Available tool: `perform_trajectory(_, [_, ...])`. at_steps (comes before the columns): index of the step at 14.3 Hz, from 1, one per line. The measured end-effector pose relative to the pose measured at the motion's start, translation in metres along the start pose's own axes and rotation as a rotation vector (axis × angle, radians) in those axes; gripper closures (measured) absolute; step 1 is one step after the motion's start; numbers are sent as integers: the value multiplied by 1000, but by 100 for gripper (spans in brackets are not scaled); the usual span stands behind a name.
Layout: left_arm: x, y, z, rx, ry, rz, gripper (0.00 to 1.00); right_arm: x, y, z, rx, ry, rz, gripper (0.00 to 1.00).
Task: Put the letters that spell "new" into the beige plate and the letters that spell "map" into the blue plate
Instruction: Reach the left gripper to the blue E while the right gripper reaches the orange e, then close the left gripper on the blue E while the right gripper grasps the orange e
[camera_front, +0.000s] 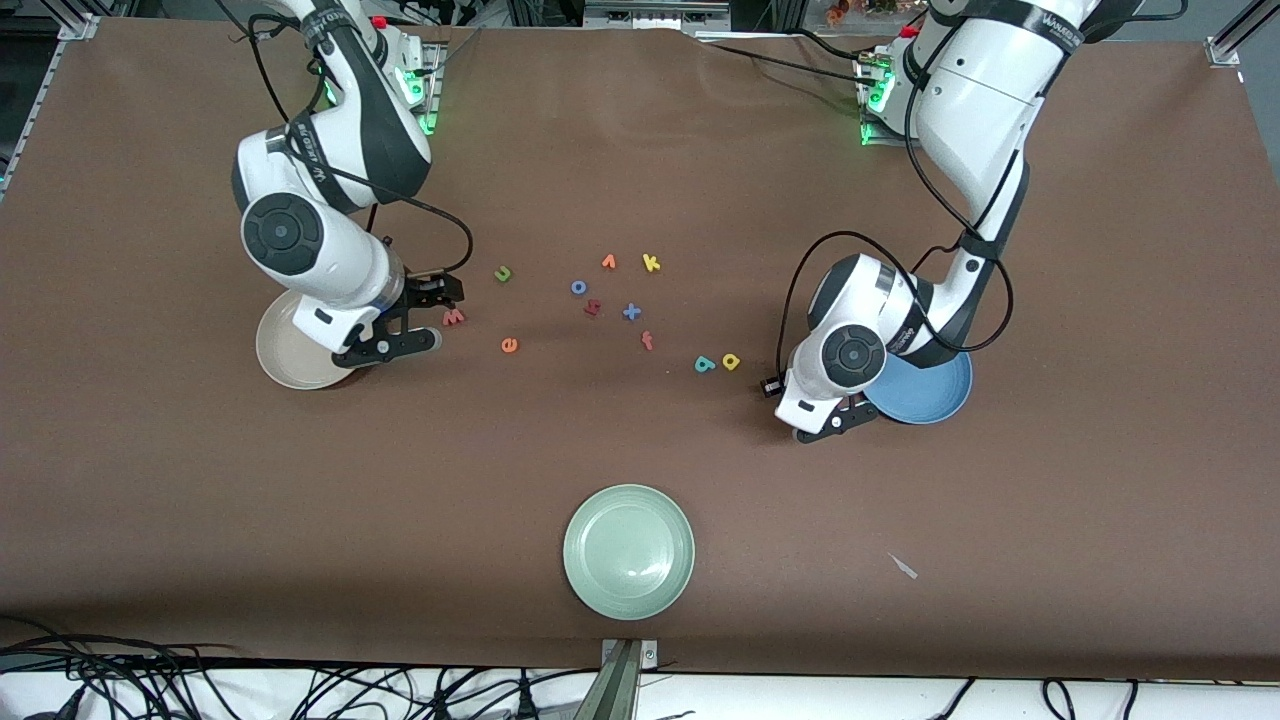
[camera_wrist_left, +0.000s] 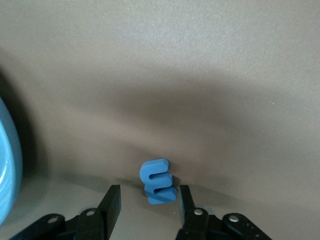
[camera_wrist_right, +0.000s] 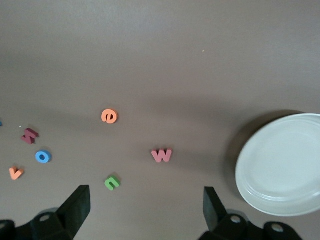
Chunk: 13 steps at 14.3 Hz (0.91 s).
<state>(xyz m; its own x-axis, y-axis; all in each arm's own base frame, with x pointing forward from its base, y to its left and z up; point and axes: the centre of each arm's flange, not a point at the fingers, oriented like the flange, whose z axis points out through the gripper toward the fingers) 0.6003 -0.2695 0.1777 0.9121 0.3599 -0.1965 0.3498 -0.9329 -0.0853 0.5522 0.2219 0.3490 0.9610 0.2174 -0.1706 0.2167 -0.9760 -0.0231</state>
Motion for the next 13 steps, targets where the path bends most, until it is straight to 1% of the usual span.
perform_trajectory(4, [1,1,3,-8,7,0,48,-15,-15,38,3,19,10,0])
perform_trajectory(6, [1,1,4,-9,8,0,52,-23,-24,53,6,28,16,0])
perform_trajectory(8, [1,1,3,-10,10,0,70,-30,-34,67,7,41,5,0])
perform_trajectory(9, [2,1,3,-13,12,0,74,-32,-39,74,8,48,5,0])
perform_trajectory(13, [3,2,1,-22,22,-1,74,-27,-50,97,19,89,15,0])
